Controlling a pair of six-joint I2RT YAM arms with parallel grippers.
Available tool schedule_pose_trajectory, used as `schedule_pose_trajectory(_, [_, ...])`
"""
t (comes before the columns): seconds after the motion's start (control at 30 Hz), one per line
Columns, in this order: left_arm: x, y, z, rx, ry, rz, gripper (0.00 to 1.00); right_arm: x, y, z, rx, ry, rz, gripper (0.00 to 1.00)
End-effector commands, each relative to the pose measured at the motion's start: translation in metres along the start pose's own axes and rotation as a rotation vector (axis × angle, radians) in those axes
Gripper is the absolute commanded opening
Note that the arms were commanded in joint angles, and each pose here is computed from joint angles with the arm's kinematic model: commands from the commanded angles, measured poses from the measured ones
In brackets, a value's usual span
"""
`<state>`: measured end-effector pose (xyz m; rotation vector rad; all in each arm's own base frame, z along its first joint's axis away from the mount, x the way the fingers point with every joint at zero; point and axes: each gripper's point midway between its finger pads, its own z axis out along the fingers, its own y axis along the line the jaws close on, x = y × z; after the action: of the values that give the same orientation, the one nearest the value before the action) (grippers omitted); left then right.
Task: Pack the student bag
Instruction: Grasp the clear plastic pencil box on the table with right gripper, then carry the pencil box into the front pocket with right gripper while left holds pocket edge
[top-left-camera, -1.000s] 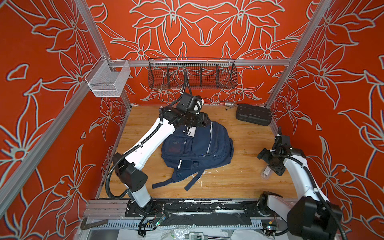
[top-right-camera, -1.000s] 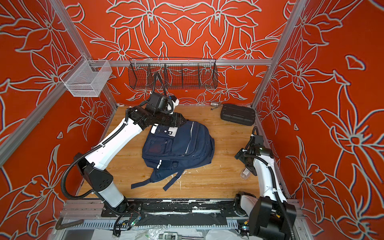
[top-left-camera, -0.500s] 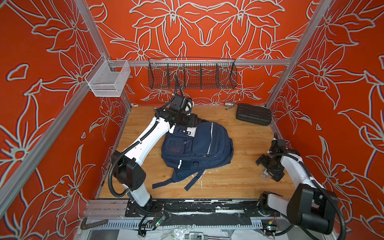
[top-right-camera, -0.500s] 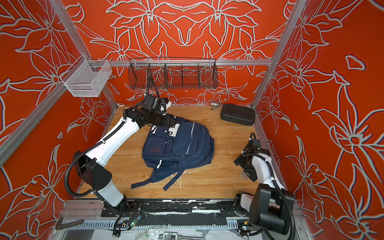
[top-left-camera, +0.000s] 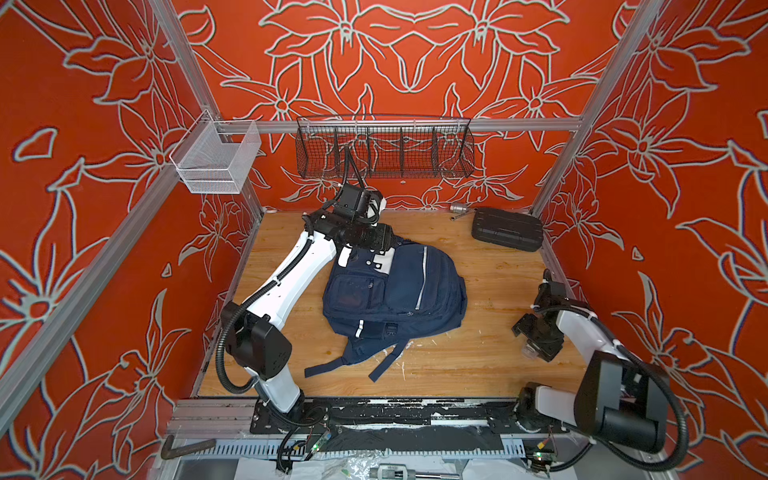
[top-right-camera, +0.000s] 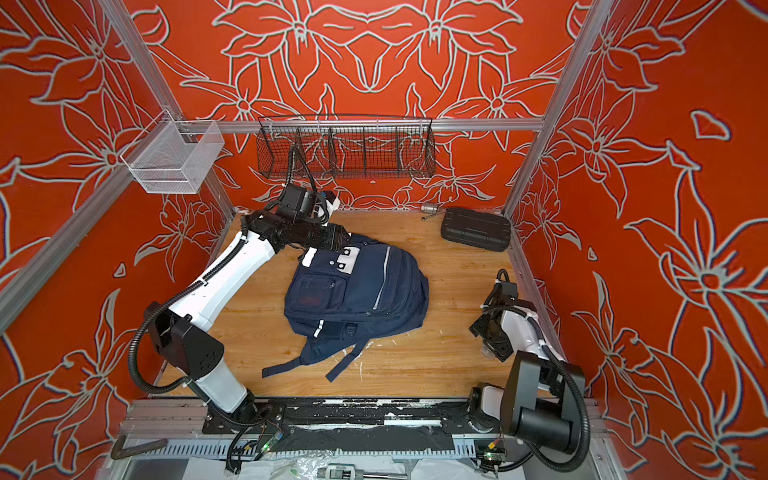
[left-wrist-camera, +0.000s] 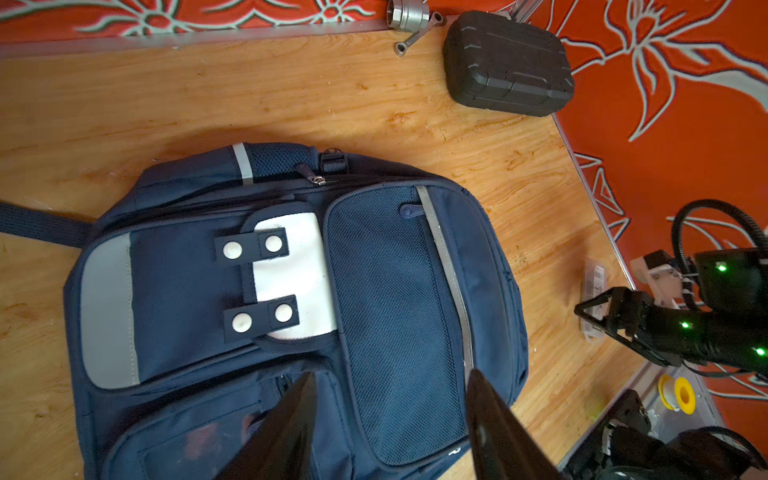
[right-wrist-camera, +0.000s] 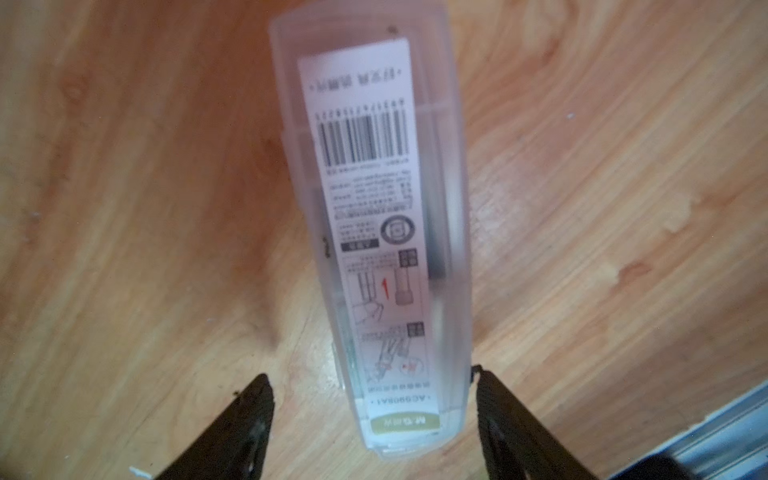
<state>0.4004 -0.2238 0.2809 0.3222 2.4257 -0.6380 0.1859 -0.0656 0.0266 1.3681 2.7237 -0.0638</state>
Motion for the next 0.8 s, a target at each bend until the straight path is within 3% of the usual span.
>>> schedule_pose_trajectory(0.0, [0.004, -0.006, 0.003, 0.044, 0.037, -0.046, 0.58, -0.003, 0.003, 0.005, -0.006, 0.012, -0.028, 0.70])
schedule_pose_trajectory(0.17, [0.008, -0.012, 0.004, 0.050, 0.047, -0.077, 0.58, -0.010, 0.012, 0.001, -0.044, -0.019, -0.061, 0.56])
schedule_pose_trajectory(0.43, [0.031, -0.031, 0.030, 0.012, 0.149, -0.051, 0.57, -0.015, 0.029, -0.013, -0.148, -0.056, -0.093, 0.44])
schedule_pose_trajectory(0.77, [0.090, -0.065, 0.083, -0.103, 0.375, 0.072, 0.56, -0.015, 0.080, -0.083, -0.444, -0.171, -0.169, 0.40])
